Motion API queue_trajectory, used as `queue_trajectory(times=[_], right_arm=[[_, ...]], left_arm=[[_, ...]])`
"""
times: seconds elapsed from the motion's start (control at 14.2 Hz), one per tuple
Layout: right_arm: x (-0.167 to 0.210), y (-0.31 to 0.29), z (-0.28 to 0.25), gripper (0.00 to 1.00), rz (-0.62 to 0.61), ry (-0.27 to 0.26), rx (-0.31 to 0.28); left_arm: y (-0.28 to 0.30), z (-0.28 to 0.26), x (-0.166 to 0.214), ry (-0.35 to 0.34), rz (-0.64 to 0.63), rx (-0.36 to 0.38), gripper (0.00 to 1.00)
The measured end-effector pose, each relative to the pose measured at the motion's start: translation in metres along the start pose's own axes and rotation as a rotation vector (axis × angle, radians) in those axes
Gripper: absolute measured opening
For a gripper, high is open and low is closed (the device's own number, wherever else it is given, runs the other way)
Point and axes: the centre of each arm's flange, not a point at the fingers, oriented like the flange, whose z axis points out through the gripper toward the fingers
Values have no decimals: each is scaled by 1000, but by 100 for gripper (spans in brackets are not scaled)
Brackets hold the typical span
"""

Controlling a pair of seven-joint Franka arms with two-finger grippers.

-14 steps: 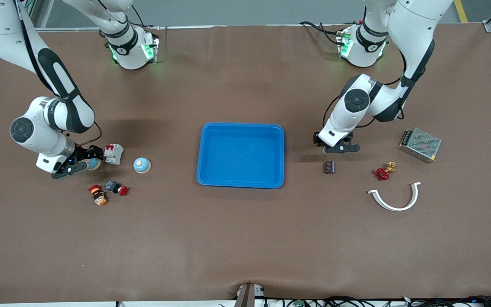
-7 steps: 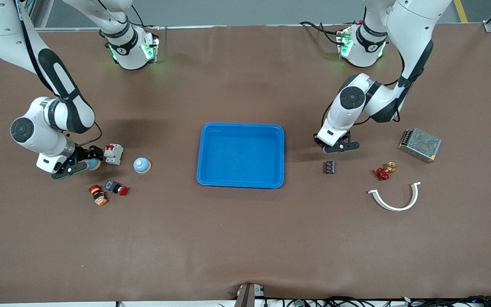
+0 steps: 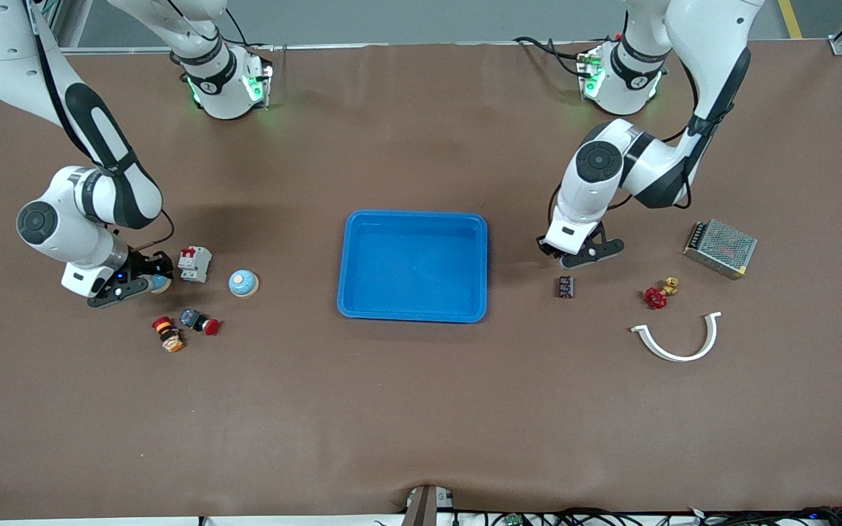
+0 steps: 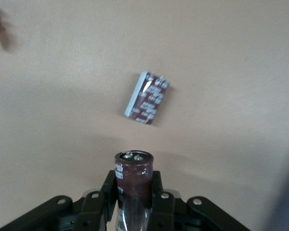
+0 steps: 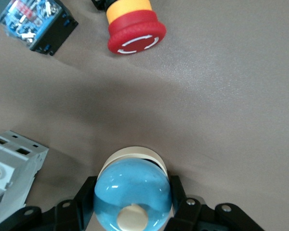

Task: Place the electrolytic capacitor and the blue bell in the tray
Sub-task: 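Carry the capacitor and the blue dome over the blue tray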

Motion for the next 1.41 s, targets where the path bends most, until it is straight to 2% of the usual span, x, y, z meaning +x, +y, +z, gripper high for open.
queue_trajectory(times=[0.21, 0.42, 0.63, 0.85, 1.13, 1.27, 1.41], right_arm=[[1, 1, -1, 65, 0, 2, -1], [7, 2, -8, 65, -3, 2, -1], [19, 4, -37, 65, 2, -76, 46], [45, -9, -100, 65, 90, -140, 67], [81, -103, -162, 65, 250, -154, 31], [94, -152, -167, 65, 337, -150, 50], [103, -195, -165, 65, 418, -154, 70]], left_arm=[[8, -10, 5, 14, -120, -18, 32], [22, -22, 6, 16, -319, -46, 32], [42, -44, 9, 0, -464, -78, 32], [59, -65, 12, -45, -603, -116, 32], [84, -89, 11, -69, -819, -168, 32], [98, -101, 19, -84, -940, -201, 32], [109, -104, 22, -102, -1007, -216, 32]])
